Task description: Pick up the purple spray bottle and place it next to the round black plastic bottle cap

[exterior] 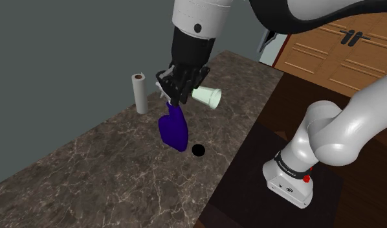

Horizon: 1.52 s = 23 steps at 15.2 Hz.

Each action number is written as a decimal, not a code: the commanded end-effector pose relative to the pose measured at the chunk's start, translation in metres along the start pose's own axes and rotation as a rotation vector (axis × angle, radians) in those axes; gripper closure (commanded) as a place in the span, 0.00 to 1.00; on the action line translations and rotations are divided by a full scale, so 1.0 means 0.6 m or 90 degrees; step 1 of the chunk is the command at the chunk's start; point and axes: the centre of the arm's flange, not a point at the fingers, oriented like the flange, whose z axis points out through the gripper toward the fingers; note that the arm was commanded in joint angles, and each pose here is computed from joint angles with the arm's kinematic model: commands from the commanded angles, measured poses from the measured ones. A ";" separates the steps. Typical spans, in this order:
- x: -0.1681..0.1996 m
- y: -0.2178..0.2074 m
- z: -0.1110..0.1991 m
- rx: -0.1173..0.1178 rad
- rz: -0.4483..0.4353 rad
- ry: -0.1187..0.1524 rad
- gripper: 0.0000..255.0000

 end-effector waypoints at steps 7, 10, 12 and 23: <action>-0.007 0.005 0.070 0.000 0.000 0.000 1.00; -0.009 0.007 0.096 0.000 0.000 0.000 1.00; -0.010 0.009 0.114 0.000 0.000 0.000 1.00; -0.019 0.016 0.210 0.000 0.000 0.000 1.00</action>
